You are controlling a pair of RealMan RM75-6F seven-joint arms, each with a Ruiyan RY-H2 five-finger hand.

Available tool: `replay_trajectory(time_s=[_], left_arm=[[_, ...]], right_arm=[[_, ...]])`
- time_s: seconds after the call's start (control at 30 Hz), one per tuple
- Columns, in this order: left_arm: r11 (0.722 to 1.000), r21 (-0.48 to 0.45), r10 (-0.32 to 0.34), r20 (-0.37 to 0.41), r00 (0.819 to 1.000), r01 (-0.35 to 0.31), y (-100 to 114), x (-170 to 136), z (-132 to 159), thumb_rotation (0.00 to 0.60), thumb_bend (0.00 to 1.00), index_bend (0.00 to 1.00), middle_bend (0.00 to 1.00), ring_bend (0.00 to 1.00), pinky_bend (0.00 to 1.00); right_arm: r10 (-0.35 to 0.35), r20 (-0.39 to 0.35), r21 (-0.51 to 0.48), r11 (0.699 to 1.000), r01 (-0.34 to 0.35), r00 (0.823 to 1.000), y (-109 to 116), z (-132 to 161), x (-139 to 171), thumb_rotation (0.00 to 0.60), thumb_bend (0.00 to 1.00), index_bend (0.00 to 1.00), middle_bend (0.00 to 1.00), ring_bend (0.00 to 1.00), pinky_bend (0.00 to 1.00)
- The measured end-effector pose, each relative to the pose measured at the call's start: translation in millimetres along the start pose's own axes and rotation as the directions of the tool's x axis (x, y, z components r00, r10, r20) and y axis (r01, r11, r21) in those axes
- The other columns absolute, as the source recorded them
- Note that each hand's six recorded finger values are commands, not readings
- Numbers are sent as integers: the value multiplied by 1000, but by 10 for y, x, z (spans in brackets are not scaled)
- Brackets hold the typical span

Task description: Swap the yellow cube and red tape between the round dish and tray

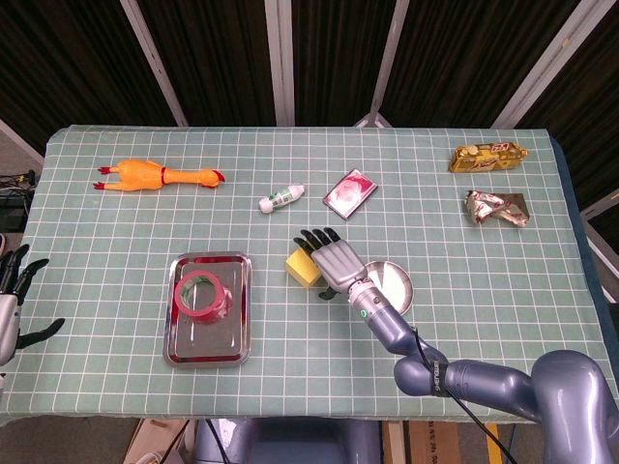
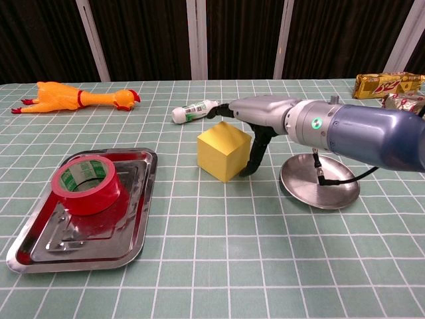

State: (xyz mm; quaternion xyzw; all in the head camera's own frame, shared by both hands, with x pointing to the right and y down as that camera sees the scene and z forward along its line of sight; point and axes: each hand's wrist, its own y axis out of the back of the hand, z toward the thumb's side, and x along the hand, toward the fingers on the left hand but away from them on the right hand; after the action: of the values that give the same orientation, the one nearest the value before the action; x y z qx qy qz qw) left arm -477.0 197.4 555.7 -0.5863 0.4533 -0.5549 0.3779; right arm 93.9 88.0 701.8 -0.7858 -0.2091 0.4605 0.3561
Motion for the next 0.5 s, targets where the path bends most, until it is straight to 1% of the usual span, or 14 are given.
replay_trajectory(time_s=[0.07,0.13,0.23,0.33,0.43,0.5], left_arm=[[1000,3,-3,3,1000,3,-12,6,7,600,118,176,0,0,90],[1000,6,-7,11,1000,7,-25,14,24,600,119,176,0,0,90],[1000,7,-15,30,999,14,-53,18,68,600,111,174,0,0,90],[1000,-1,-20,62,998,20,-74,14,140,600,96,170,0,0,90],[999,-20,-45,109,993,48,-124,-2,238,600,86,162,0,0,90],[997,-25,-67,133,989,71,-161,6,289,600,58,143,0,0,90]], right_arm=[[-42,6,-12,999,42,999,115,-7,45,600,49,0,0,0,39],[-63,6,-12,998,63,998,217,-19,111,600,46,0,0,0,39],[-100,20,17,995,100,995,428,-103,292,600,46,0,0,0,20],[-142,56,22,990,141,988,635,-239,604,600,45,0,0,0,11],[-183,125,8,983,183,975,776,-496,1096,600,45,0,0,0,10],[-206,180,5,978,208,962,795,-706,1488,600,45,0,0,0,3]])
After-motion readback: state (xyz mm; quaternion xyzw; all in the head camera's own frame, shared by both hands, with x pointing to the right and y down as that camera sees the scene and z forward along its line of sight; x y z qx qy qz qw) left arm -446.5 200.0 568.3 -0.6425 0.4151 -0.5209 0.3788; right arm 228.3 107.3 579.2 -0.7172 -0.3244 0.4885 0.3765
